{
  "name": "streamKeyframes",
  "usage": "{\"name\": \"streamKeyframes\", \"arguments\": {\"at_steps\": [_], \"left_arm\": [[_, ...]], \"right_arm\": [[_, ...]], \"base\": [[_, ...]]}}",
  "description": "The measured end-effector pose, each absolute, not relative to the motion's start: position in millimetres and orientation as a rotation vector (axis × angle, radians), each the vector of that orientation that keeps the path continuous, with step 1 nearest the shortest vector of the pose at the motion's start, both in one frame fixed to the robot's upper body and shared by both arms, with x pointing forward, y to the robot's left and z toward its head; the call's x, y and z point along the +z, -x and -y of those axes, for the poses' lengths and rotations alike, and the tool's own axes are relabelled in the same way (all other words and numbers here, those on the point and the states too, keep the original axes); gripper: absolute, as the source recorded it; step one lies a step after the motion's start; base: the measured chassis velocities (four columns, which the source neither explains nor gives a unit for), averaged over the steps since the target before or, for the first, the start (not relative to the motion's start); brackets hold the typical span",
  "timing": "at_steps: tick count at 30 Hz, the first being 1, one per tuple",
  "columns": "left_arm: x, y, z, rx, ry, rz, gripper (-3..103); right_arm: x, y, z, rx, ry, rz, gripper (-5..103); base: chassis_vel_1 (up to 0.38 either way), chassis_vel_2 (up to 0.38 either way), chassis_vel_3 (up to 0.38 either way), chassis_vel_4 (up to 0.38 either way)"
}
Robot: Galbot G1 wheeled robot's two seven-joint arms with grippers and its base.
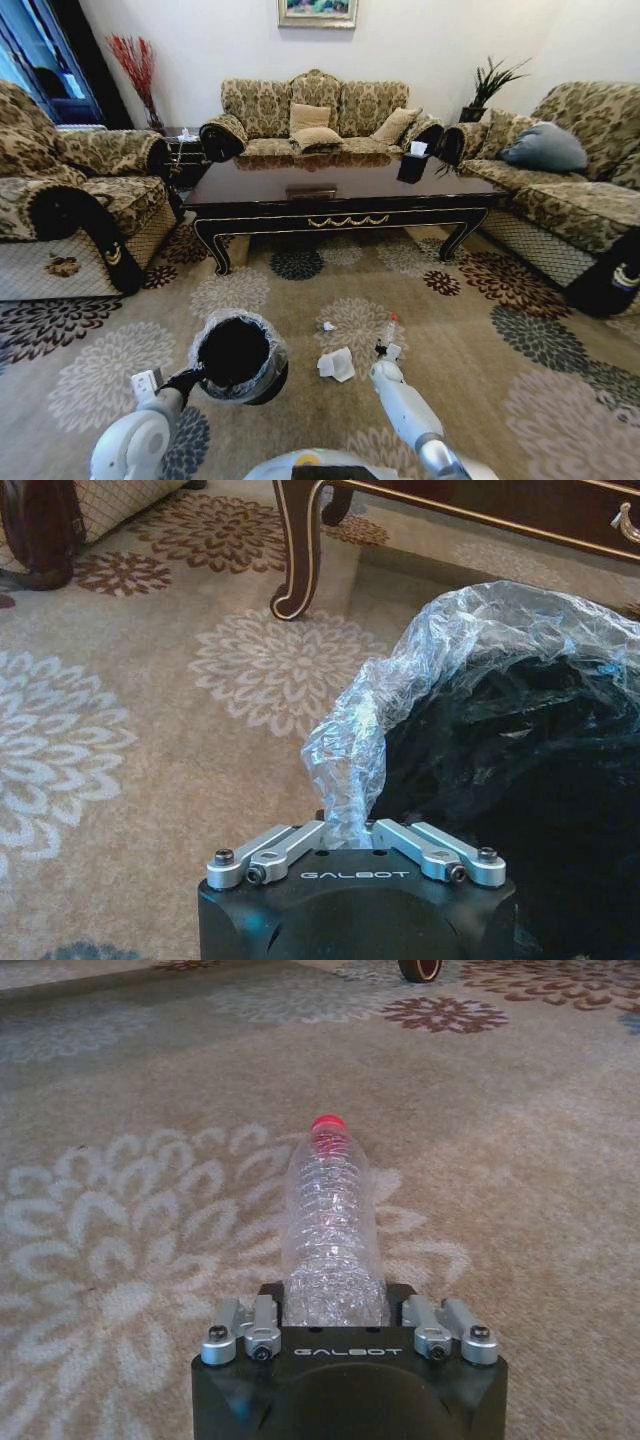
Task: Move to the front of the table and pick up the trash from the floor, then place it into the trash bin.
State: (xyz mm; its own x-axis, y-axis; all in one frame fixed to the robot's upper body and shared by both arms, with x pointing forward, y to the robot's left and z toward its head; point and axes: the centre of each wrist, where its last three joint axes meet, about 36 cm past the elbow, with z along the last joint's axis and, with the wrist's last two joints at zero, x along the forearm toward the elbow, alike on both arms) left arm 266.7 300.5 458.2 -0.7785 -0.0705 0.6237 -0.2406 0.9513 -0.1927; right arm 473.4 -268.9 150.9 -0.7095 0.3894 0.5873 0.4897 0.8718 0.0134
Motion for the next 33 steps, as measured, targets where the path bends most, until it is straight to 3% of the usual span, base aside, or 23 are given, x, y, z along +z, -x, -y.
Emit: {"name": "streamKeyframes", "arguments": {"at_steps": [7,10,15,18,20,24,33], "left_arm": [[451,-271,-297,0.350,-0.216,2.439,2],[450,-272,-296,0.355,-0.211,2.439,2],[448,-275,-294,0.360,-0.202,2.438,2],[445,-277,-294,0.362,-0.203,2.433,2],[445,-277,-294,0.362,-0.203,2.433,2],[445,-279,-294,0.363,-0.199,2.436,2],[443,-281,-291,0.378,-0.191,2.434,2]], "right_arm": [[164,-460,273,-0.242,0.534,2.577,32],[179,-457,268,-0.278,0.449,2.682,30],[214,-445,247,-0.355,0.150,2.941,30],[245,-428,226,-0.412,-0.272,3.132,30],[248,-425,223,-0.417,-0.345,3.149,30],[274,-409,196,-0.430,-0.781,3.211,30],[305,-377,154,-0.413,-1.223,3.176,30]], "base": [[0.000,0.000,0.000,0.000],[0.000,0.000,0.000,0.000],[0.000,0.000,0.000,0.000],[0.000,0.000,0.000,0.000],[0.000,0.000,0.000,0.000],[0.000,0.000,0.000,0.000],[0.000,0.000,0.000,0.000]]}}
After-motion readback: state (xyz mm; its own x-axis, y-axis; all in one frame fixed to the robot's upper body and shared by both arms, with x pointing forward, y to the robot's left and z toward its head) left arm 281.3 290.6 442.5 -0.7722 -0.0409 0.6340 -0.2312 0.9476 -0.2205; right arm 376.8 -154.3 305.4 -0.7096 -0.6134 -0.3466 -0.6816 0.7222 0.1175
